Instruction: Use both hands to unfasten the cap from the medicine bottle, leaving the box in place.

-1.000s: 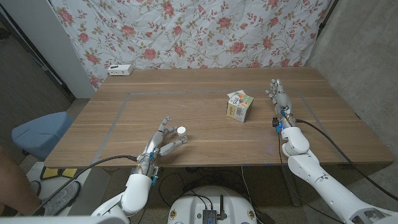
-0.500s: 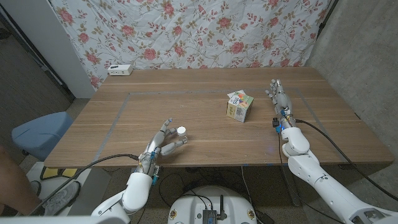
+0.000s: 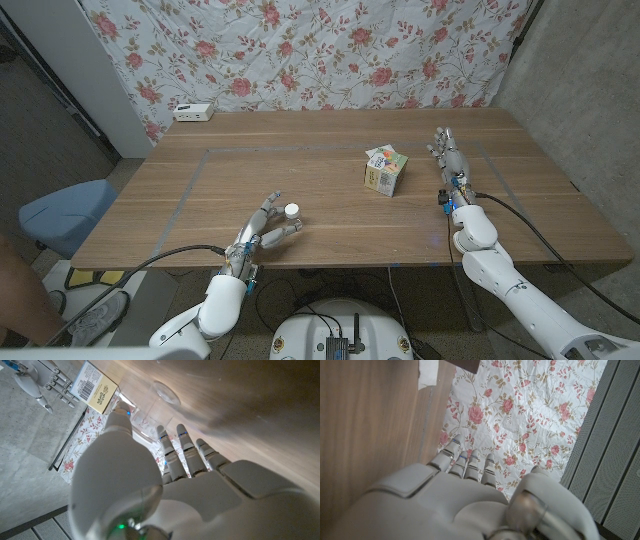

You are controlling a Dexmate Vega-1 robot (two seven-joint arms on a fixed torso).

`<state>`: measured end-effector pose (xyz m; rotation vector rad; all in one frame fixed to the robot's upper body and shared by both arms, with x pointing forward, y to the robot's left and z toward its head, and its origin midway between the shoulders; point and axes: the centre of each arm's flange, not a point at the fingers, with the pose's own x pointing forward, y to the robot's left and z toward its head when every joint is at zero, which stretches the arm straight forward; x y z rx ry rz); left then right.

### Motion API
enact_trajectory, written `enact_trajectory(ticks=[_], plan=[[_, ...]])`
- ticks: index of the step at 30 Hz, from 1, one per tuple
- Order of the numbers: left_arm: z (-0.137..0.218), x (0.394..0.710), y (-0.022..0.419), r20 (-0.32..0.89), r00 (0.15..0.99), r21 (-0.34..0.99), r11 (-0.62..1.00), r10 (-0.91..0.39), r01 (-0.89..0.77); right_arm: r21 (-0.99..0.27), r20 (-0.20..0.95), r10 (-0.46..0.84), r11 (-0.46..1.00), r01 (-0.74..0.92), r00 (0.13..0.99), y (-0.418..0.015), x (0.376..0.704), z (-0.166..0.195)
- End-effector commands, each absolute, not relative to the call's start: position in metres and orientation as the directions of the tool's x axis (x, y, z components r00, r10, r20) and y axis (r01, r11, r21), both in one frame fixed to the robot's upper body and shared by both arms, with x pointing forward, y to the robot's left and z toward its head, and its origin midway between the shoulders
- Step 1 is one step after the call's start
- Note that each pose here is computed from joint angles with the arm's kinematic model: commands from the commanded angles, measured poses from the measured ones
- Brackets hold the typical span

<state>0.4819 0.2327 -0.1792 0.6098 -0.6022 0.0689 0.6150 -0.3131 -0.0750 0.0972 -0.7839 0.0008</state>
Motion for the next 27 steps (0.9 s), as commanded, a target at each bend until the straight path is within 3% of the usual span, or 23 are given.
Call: enact_trajectory(ticks=[1, 27], plan=[[-0.1794, 0.4823, 0.2285, 0.566, 0.817, 0.509, 0.826, -0.108, -0.243, 0.092, 0.705, -0.04, 0.995, -0.035, 0.709, -0.3135, 0.6147, -0.0781], [-0.1808, 0.4845, 0.225, 0.588, 0.805, 0.472, 0.84, -0.074, -0.267, 0.093, 0.702, -0.045, 0.995, -0.028, 0.711, -0.3127, 0.6161, -0.0792]])
